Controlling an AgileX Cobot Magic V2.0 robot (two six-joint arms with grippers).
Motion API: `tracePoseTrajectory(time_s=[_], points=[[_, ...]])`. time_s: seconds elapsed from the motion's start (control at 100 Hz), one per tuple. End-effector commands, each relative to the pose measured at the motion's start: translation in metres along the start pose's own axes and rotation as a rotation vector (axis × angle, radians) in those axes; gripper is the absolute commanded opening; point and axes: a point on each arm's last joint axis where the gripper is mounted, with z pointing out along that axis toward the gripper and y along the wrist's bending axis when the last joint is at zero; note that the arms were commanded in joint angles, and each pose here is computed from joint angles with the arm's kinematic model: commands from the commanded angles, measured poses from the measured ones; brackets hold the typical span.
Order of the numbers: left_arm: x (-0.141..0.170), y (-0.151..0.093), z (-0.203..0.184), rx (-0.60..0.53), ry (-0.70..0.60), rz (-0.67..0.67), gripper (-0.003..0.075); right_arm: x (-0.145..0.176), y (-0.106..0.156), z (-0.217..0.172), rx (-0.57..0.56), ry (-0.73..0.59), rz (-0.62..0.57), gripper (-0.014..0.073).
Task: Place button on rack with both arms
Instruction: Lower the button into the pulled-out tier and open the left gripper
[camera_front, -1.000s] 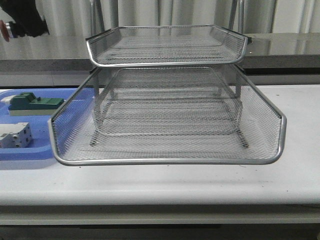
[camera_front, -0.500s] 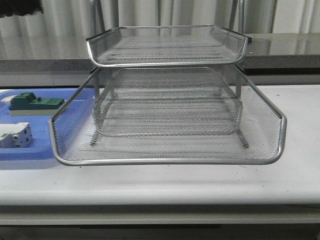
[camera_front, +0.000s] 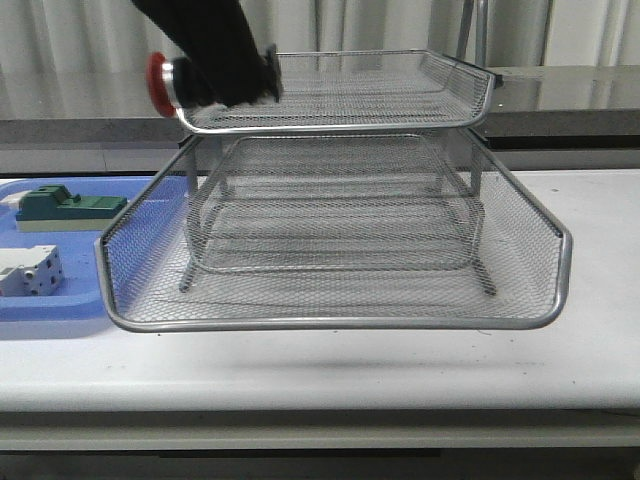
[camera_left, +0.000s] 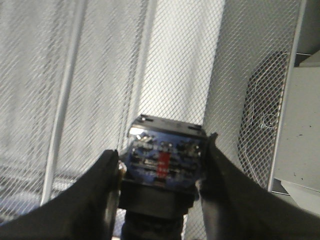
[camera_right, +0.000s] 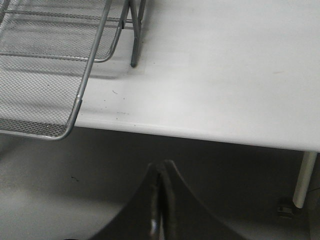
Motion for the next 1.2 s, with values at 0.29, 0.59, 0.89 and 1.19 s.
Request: tracePoseTrajectory(time_s=[0.29, 0.59, 0.89, 1.19], points=[[-0.046, -0.013, 0.037, -0.034, -0.115, 0.072, 0.0064, -0.013, 0.001, -0.007, -0.003, -0.089, -0.003, -0.0069], [-0.044, -0.01, 0.06, -0.006, -0.076, 0.067, 0.0242, -0.013, 0.001, -0.007, -0.003, -0.089, -0.003, -0.0069], [-0.044, -0.009, 0.061, -0.004, -0.073, 0.066, 0.0444, -0.013, 0.001, -0.007, -0.003, -0.089, -0.003, -0.0069], [-0.046, -0.009, 0.051, -0.008, -0.078, 0.044, 0.0443, -0.013, 0.001, -0.007, -0.003, -0.089, -0.003, -0.0069]])
